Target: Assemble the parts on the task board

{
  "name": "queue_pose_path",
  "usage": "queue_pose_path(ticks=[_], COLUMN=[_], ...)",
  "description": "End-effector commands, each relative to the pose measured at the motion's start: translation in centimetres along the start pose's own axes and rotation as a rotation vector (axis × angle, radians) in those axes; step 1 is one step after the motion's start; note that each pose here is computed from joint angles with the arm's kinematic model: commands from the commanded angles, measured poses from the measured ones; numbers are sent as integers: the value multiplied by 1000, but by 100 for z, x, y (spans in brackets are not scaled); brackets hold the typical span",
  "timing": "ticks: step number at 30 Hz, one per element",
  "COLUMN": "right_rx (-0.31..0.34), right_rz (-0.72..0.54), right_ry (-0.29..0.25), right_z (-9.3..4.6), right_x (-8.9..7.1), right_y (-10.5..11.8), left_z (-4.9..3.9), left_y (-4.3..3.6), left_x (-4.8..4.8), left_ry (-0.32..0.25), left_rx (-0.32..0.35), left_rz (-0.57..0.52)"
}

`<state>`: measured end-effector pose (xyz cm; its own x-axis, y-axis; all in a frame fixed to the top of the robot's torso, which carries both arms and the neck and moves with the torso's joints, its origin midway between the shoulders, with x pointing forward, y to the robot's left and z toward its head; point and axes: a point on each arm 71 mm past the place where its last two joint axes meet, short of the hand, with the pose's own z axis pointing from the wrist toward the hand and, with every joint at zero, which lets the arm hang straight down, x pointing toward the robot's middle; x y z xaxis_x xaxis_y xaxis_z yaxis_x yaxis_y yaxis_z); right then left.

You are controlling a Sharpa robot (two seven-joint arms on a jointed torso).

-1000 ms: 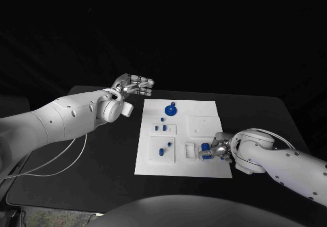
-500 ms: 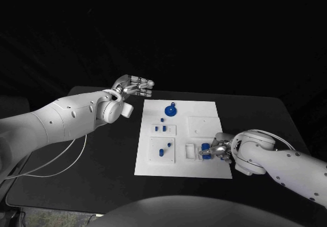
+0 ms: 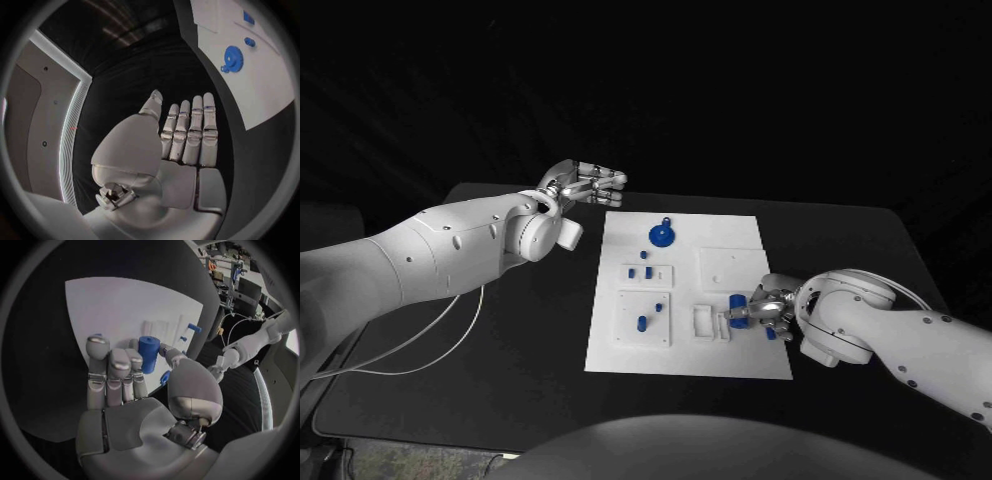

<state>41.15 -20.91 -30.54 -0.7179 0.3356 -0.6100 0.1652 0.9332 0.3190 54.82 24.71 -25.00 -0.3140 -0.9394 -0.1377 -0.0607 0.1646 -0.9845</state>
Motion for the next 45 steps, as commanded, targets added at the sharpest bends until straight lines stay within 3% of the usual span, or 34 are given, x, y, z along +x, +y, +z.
queue_pose_path(ticks=[1, 13, 31, 45], right_rx=[-33, -88, -87, -92], right_rz=[21, -4, -49, -63], right_ry=[11, 46, 90, 95], right_z=[-51, -102, 52, 90], right_x=[-7, 52, 271, 316], right_y=[93, 317, 442, 480], left_z=[2, 4, 5, 4], left_y=[-9, -11, -11, -5], left_x=[28, 42, 51, 56], left_ry=[21, 26, 31, 40], left_rx=[7, 10, 9, 0], left_rz=[2, 9, 7, 4])
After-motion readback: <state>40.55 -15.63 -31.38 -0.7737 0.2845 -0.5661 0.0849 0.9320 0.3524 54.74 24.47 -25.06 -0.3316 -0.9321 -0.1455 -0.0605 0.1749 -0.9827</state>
